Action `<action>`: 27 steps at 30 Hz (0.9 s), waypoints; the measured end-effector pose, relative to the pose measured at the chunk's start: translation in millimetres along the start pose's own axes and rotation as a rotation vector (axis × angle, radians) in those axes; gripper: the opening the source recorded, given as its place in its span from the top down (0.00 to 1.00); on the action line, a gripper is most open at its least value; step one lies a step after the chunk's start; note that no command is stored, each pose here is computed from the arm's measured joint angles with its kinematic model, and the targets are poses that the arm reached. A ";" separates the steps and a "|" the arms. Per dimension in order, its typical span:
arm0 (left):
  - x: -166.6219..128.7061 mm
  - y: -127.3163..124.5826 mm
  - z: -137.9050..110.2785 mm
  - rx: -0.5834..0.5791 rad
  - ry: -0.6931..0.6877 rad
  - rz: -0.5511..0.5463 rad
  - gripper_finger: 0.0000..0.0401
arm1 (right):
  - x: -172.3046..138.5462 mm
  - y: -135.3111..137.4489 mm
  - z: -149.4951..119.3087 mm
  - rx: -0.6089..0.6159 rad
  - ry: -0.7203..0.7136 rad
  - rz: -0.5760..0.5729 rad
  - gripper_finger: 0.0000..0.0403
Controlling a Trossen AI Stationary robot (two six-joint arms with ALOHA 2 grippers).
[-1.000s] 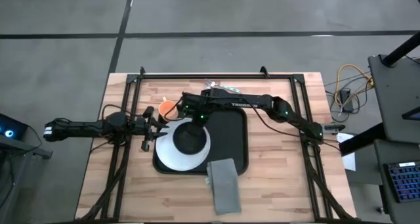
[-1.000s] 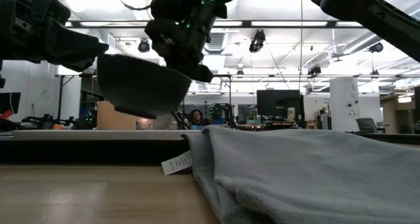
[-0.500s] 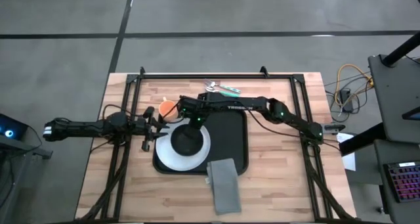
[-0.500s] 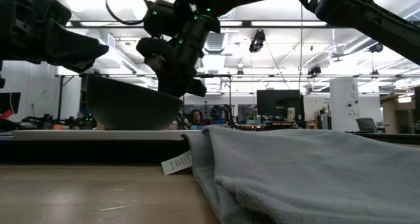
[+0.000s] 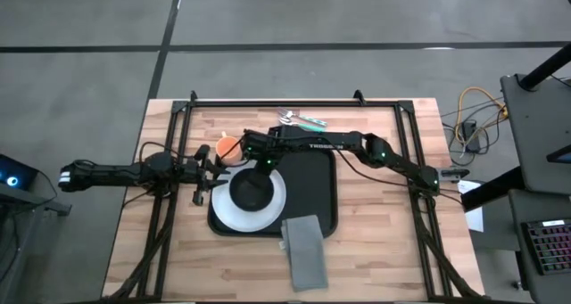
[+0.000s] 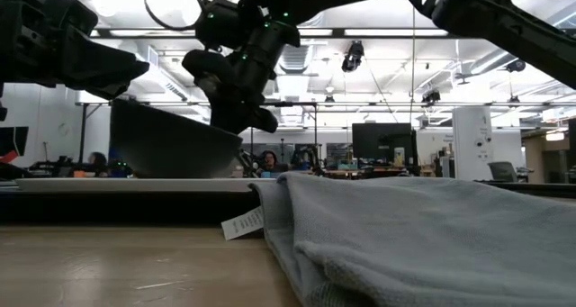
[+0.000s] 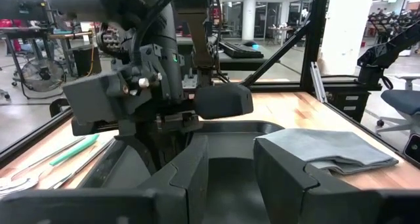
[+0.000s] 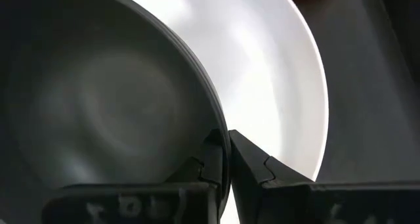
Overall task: Set up tray
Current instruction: Put the black bowl on the white plate on the black table tray
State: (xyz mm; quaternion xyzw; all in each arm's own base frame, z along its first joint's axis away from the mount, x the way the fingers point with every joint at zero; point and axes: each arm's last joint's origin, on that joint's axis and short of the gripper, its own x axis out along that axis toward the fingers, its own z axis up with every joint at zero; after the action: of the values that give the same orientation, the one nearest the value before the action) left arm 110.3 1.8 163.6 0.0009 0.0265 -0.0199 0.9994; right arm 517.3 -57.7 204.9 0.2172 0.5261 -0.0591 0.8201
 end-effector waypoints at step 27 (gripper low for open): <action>0.0 0.0 0.0 0.000 0.000 0.000 0.74 | 6.6 -1.0 -0.8 -0.004 0.003 0.000 0.98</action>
State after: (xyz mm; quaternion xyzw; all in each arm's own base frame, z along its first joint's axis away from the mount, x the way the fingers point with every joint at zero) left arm 110.3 1.7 163.6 0.0009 0.0265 -0.0201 0.9994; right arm 519.2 -57.4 198.4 0.2156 0.5272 -0.0577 0.8199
